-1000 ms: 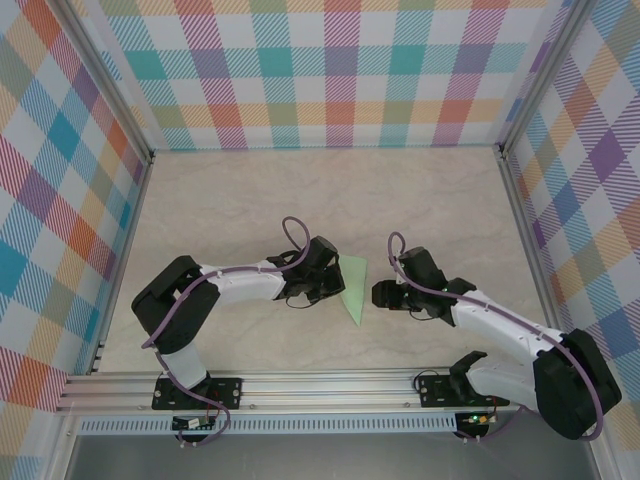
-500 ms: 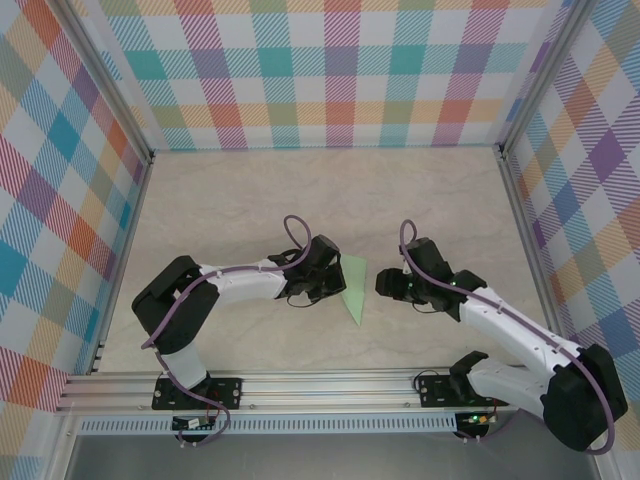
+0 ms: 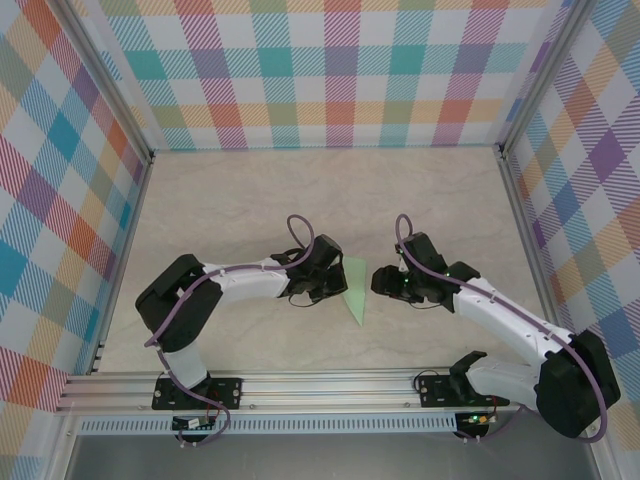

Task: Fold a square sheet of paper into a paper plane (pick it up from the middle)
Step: Fold the wing for the fifth time at the center of the table.

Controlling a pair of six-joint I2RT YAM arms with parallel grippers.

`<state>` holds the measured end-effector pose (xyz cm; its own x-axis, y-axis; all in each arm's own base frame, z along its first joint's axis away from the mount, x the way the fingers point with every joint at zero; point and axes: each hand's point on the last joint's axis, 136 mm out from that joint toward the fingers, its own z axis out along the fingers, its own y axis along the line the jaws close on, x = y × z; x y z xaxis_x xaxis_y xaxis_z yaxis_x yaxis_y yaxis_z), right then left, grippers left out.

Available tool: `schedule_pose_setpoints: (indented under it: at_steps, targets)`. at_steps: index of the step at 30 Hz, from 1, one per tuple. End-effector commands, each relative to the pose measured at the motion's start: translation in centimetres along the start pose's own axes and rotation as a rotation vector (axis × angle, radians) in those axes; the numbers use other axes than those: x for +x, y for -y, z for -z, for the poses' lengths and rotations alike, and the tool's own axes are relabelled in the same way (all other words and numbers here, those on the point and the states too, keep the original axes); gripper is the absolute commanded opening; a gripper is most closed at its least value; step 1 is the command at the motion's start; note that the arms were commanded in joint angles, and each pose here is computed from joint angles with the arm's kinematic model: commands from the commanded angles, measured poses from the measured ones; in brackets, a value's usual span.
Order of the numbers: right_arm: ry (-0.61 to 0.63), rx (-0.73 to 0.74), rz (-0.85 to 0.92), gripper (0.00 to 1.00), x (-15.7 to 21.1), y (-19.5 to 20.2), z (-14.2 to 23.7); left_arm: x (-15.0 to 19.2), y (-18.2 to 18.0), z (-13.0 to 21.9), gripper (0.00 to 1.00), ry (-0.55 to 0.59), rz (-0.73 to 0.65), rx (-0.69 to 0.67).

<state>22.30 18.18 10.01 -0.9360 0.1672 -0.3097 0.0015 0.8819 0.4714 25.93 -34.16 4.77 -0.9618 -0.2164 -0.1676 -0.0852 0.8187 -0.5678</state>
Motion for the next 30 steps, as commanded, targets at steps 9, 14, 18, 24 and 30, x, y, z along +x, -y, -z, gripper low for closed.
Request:
schedule_pose_setpoints:
  at_steps: [9,14,18,24,30]
  targets:
    - [0.002,-0.097,0.080,0.47,-0.1,-2.0,0.3,0.6,0.6,0.0,0.00,-0.018,-0.031,0.000]
    - [0.020,-0.133,0.159,0.47,1.4,-1.2,0.0,0.4,1.0,0.1,0.00,-0.020,-0.040,-0.005]
    - [-0.024,-0.118,0.250,0.43,3.4,-0.5,-1.5,0.2,1.1,0.6,0.00,-0.008,-0.045,0.000]
    - [0.019,-0.088,0.405,0.39,5.2,-1.3,-2.8,0.4,0.9,0.2,0.00,-0.017,-0.045,-0.009]
    - [0.128,-0.086,0.570,0.34,5.4,-2.8,-3.9,0.4,1.3,0.4,0.00,-0.021,-0.046,0.001]
